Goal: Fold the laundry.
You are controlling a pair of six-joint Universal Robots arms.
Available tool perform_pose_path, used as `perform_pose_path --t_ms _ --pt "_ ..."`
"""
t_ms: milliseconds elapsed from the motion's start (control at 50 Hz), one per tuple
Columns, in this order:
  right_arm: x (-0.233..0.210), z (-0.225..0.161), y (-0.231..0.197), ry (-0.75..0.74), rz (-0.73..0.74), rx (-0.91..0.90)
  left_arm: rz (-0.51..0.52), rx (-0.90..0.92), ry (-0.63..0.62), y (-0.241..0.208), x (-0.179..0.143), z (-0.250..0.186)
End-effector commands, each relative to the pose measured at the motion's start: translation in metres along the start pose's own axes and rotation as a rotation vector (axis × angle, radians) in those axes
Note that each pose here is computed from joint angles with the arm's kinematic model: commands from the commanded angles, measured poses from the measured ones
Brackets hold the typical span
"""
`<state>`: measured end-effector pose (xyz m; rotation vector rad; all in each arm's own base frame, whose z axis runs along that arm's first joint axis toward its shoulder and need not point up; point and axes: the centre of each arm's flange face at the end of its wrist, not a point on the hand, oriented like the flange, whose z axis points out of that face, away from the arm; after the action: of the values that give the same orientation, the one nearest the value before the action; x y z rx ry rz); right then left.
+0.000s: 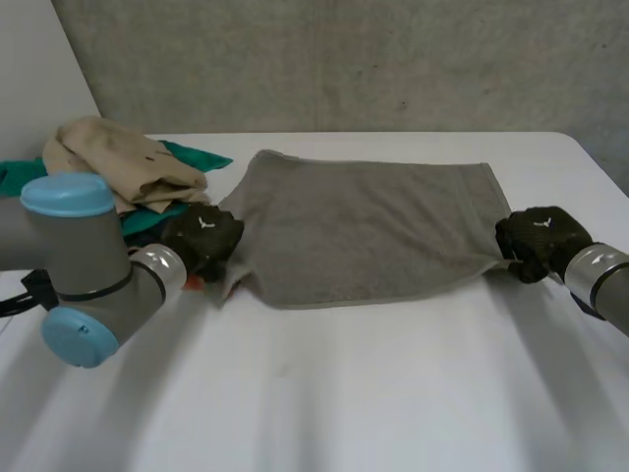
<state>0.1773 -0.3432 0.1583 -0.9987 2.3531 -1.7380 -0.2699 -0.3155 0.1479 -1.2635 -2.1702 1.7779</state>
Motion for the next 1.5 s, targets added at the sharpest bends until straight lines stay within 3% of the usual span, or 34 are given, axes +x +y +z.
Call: perform_pose_path --t_ms 20,380,440,520,620,780,940,1040,1120,1200,1400,1500 --pt "-0.003 -0.004 0.001 -0.007 0.02 -0.011 0.08 -0.025 -0.003 -0.003 0.004 -0.002" --pt "0.003 -0.007 0.004 0.011 0.024 -0.021 0.117 -0.022 -0.04 -0.008 0.057 0.005" --pt "0.002 -0.007 0.004 0.012 0.024 -0.023 0.131 -0.035 -0.094 -0.005 0.054 0.013" --pt "0.005 -0.007 0.005 0.02 0.02 -0.029 0.168 -0.086 -0.239 0.002 0.029 0.023" --pt "0.007 -0.008 0.005 0.026 0.0 -0.04 0.177 -0.08 -0.33 -0.004 0.004 0.02" --pt "0.004 -0.02 0.006 0.005 -0.084 -0.116 0.23 -0.055 -0.216 -0.004 0.02 0.0" --pt "0.005 -0.053 0.0 -0.071 -0.178 -0.273 0.339 -0.145 -0.146 0.005 0.032 -0.037" --pt "0.004 -0.103 0.006 -0.251 -0.292 -0.539 0.406 -0.317 0.007 0.021 0.055 -0.085" --pt "0.009 -0.121 0.012 -0.337 -0.43 -0.628 0.395 -0.395 0.088 0.024 0.061 -0.105" --pt "0.014 -0.108 0.009 -0.249 -0.487 -0.557 0.365 -0.353 0.073 0.007 0.052 -0.097" --pt "0.03 -0.052 -0.009 -0.037 -0.426 -0.356 0.296 -0.129 -0.116 -0.058 0.016 -0.03" --pt "0.061 -0.023 -0.069 0.205 -0.427 -0.074 0.28 0.122 -0.303 -0.134 -0.023 -0.009"
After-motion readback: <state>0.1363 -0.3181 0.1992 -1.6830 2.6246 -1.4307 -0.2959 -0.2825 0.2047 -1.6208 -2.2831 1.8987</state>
